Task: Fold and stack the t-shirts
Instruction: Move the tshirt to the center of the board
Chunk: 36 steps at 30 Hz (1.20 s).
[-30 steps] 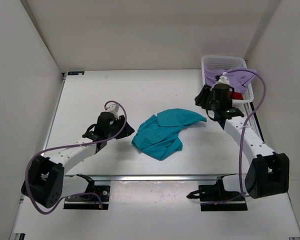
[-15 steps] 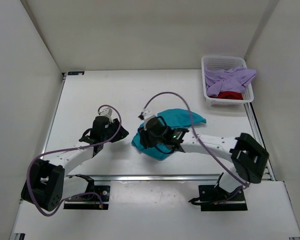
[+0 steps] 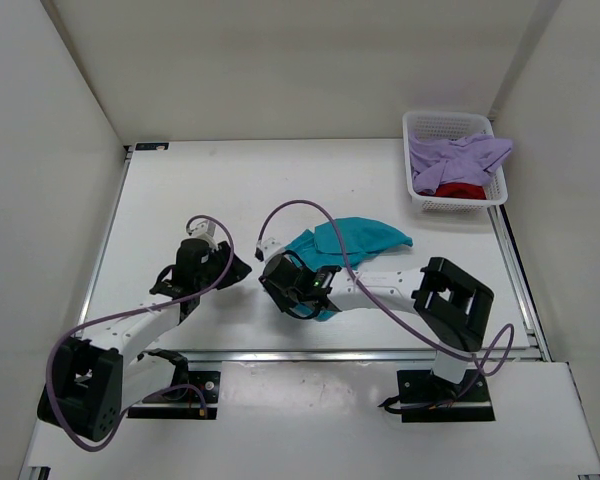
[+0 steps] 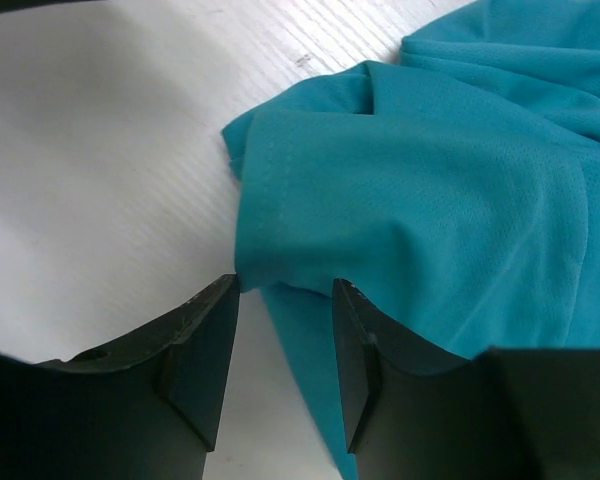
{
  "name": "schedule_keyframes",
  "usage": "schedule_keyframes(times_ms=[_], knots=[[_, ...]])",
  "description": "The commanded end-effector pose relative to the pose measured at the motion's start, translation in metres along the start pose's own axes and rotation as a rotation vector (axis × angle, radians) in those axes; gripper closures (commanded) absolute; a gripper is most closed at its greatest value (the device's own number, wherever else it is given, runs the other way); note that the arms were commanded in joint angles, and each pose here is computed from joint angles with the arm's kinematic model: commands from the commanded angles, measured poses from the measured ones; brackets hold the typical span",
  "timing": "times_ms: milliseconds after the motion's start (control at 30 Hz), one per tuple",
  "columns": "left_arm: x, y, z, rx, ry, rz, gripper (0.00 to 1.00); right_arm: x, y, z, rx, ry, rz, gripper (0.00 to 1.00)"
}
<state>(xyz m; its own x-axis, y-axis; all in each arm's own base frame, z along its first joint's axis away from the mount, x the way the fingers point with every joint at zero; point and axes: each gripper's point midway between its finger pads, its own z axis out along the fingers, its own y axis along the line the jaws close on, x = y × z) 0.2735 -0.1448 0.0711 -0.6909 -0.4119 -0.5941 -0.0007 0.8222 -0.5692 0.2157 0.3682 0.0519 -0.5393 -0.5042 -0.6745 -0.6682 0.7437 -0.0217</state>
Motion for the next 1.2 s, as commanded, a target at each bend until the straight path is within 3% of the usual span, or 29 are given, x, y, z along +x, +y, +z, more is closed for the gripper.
schedule_keyframes(times_ms=[0, 167, 367, 400, 567, 667, 867, 1000, 1167], knots=[[0.003, -0.001, -0.001, 0.015, 0.004, -0.008, 0.5, -0.015, -0.004, 0.004, 0.024, -0.03, 0.006, 0.59], [0.007, 0.006, 0.001, -0.004, 0.015, -0.012, 0.5, -0.026, 0.008, 0.003, -0.01, -0.066, 0.004, 0.57], [0.012, 0.002, 0.004, 0.003, 0.036, 0.003, 0.49, -0.015, 0.008, 0.013, -0.017, -0.01, 0.001, 0.54], [0.011, 0.001, 0.005, 0.002, 0.032, 0.0, 0.5, -0.007, 0.005, 0.018, -0.001, 0.018, 0.001, 0.56], [0.018, -0.001, 0.007, -0.004, 0.048, 0.01, 0.5, -0.017, -0.02, 0.006, 0.078, -0.034, 0.041, 0.92], [0.026, -0.004, 0.009, 0.004, 0.074, 0.021, 0.5, -0.025, -0.042, -0.011, 0.128, -0.059, 0.066, 1.0], [0.034, -0.029, 0.019, 0.029, 0.11, 0.075, 0.43, -0.057, -0.106, -0.097, 0.261, -0.215, 0.199, 1.0], [0.034, -0.042, 0.024, 0.048, 0.113, 0.083, 0.39, -0.034, -0.174, -0.149, 0.409, -0.221, 0.34, 1.0], [0.027, -0.054, 0.023, 0.072, 0.09, 0.08, 0.34, -0.008, -0.239, -0.225, 0.552, -0.321, 0.517, 1.0]])
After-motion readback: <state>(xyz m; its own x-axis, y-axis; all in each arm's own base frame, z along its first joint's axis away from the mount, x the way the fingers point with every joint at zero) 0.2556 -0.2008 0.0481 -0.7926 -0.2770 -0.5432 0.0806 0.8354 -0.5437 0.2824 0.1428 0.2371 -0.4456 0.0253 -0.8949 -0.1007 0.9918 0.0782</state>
